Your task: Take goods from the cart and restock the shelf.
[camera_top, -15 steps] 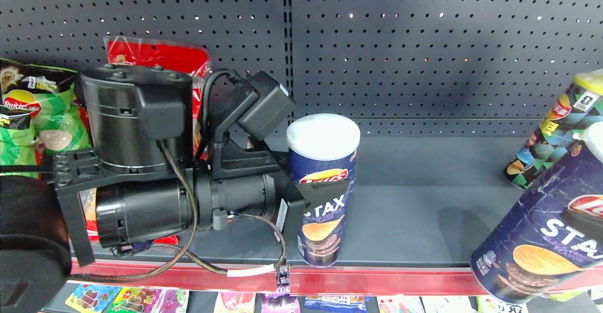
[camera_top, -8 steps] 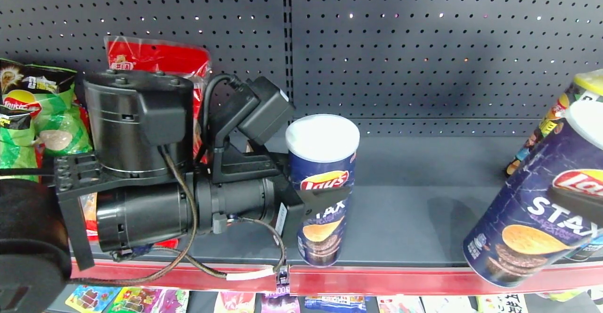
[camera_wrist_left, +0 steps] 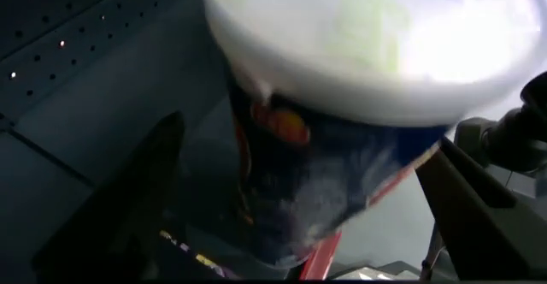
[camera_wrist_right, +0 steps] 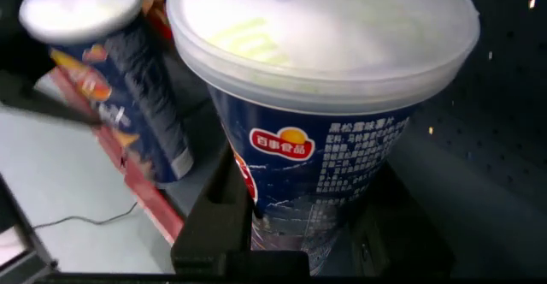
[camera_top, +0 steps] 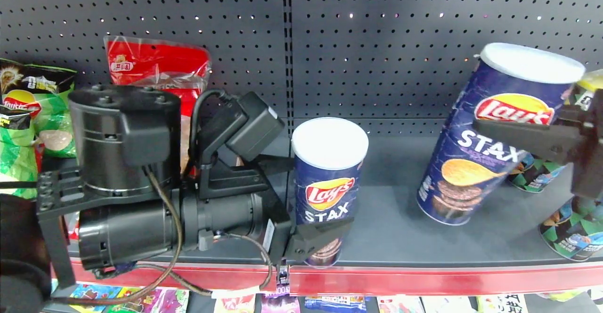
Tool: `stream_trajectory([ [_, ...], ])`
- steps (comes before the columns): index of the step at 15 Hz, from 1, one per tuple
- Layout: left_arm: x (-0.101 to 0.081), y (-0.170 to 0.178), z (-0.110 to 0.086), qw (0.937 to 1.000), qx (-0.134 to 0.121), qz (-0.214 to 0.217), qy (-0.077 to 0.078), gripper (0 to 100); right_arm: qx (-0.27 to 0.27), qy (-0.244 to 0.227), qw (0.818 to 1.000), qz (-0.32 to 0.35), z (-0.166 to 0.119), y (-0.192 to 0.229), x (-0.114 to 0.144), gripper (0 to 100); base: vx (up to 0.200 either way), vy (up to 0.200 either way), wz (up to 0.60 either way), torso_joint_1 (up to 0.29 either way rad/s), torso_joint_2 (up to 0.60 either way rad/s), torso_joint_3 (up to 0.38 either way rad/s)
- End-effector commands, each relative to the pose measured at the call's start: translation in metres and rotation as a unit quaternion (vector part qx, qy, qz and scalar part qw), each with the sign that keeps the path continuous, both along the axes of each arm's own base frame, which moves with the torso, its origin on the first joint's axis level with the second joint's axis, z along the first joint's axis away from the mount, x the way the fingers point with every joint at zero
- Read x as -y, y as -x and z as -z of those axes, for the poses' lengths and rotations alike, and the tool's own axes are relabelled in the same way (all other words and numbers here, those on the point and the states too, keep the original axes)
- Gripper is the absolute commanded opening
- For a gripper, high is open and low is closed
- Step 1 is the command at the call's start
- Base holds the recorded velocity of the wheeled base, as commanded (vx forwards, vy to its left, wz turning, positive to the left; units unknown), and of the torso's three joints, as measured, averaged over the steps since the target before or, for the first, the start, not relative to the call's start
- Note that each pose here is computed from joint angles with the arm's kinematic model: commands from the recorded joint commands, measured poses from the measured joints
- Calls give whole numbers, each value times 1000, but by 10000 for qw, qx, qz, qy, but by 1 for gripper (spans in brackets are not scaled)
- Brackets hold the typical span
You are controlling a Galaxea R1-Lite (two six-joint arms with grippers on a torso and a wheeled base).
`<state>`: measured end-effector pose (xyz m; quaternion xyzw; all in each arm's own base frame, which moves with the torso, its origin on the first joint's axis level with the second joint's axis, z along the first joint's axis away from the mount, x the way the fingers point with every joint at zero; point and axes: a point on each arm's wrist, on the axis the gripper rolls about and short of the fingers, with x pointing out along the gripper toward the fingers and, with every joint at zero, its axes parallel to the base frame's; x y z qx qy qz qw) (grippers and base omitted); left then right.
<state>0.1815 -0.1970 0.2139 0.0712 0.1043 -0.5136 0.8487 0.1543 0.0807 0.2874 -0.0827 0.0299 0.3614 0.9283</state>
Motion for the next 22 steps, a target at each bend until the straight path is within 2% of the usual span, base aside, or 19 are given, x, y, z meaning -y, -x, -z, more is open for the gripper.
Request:
stream_trajectory([
  [1, -20, 17, 2, 10000, 5, -42, 7, 100, -159, 59, 9998, -123, 5, -45, -27, 0, 0, 0, 0, 0, 0, 0],
  [3, -30, 27, 2, 10000, 26, -72, 19, 100, -177, 62, 9996, -221, 4, -56, -39, 0, 0, 0, 0, 0, 0, 0],
  [5, -51, 45, 7, 9996, 48, -265, 19, 100, -123, 22, 9993, -366, -3, -75, -55, 0, 0, 0, 0, 0, 0, 0],
  [6, -52, 46, 8, 9996, 44, -290, 20, 100, -116, 19, 9992, -381, -4, -76, -57, 0, 0, 0, 0, 0, 0, 0],
  [7, -66, 52, 10, 9989, 79, -465, 39, 100, -95, 0, 9988, -480, -6, -86, -69, 0, 0, 0, 0, 0, 0, 0],
  [9, -81, 58, 11, 9968, 153, -775, 72, 100, -109, -8, 9974, -709, -6, -97, -83, 0, 0, 0, 0, 0, 0, 0],
  [11, -91, 65, 13, 9960, 196, -868, 114, 100, -175, 11, 9962, -852, -2, -104, -98, 0, 0, 0, 0, 0, 0, 0],
  [12, -97, 66, 14, 9942, 215, -1050, 115, 100, -215, 34, 9957, -905, 2, -109, -105, 0, 0, 0, 0, 0, 0, 0],
  [15, -107, 68, 16, 9914, 242, -1278, 129, 100, -349, 110, 9942, -1010, 12, -114, -116, 0, 0, 0, 0, 0, 0, 0],
  [22, -108, 67, 16, 9904, 248, -1353, 122, 100, -479, 167, 9932, -1044, 29, -134, -131, 0, 0, 0, 0, 0, 0, 0],
])
